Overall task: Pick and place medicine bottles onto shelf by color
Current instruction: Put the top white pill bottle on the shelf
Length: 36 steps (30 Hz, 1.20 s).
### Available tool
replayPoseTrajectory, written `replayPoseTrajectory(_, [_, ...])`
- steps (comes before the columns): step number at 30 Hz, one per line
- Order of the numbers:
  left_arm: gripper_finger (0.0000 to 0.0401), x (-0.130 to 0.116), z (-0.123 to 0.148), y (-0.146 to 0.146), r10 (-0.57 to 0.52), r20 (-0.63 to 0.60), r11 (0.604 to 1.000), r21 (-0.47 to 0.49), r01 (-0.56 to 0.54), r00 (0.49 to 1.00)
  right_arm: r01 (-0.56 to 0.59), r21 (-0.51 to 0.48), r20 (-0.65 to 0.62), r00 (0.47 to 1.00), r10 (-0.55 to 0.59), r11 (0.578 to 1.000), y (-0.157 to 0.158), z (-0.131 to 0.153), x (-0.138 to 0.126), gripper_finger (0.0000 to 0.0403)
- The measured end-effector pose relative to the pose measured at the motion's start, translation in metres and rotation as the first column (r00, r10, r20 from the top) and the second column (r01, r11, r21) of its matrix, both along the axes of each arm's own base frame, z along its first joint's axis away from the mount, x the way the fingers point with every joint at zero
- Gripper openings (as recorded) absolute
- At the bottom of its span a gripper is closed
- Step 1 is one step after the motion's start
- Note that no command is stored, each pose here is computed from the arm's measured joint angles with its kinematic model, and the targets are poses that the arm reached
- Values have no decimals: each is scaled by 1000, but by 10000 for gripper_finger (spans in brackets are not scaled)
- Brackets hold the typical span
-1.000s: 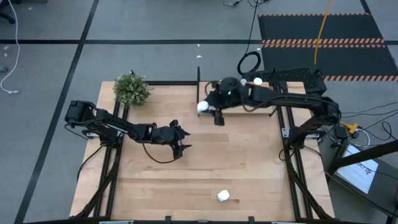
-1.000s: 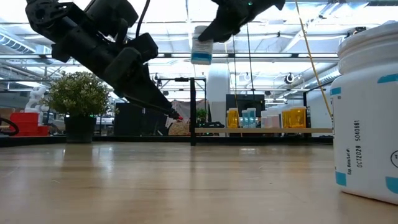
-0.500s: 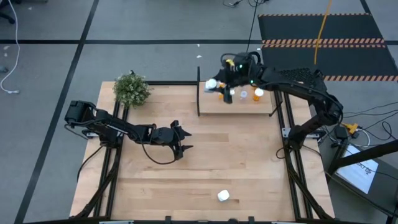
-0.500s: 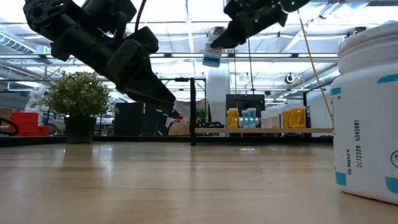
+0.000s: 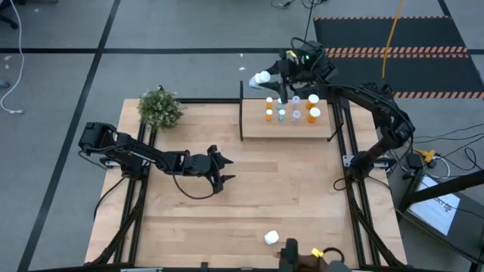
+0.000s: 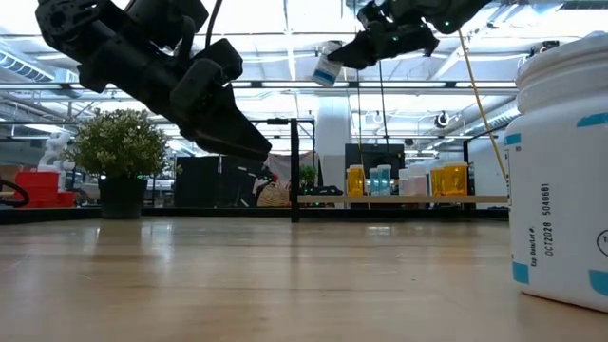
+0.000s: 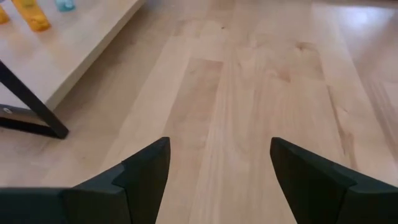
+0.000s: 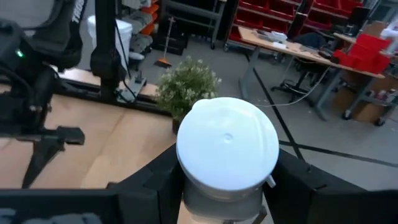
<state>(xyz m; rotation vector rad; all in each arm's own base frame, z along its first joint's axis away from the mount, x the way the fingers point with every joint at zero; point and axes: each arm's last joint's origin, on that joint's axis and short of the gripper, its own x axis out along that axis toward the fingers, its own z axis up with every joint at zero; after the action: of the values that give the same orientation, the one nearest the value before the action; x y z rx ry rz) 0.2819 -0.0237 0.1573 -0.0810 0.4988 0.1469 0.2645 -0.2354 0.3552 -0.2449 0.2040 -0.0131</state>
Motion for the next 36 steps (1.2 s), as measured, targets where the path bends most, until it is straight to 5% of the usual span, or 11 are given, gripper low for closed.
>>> replayPoseTrajectory(19, [273,-1,0,-4,-5,-2,1000,-13,5,1000,-14,93,-126,992,25,996,-65,3,30,172])
replayPoseTrajectory(36, [273,-1,0,-6,-10,-2,1000,-15,10,1000,0,150,-255,966,38,989,-95,-63,44,172])
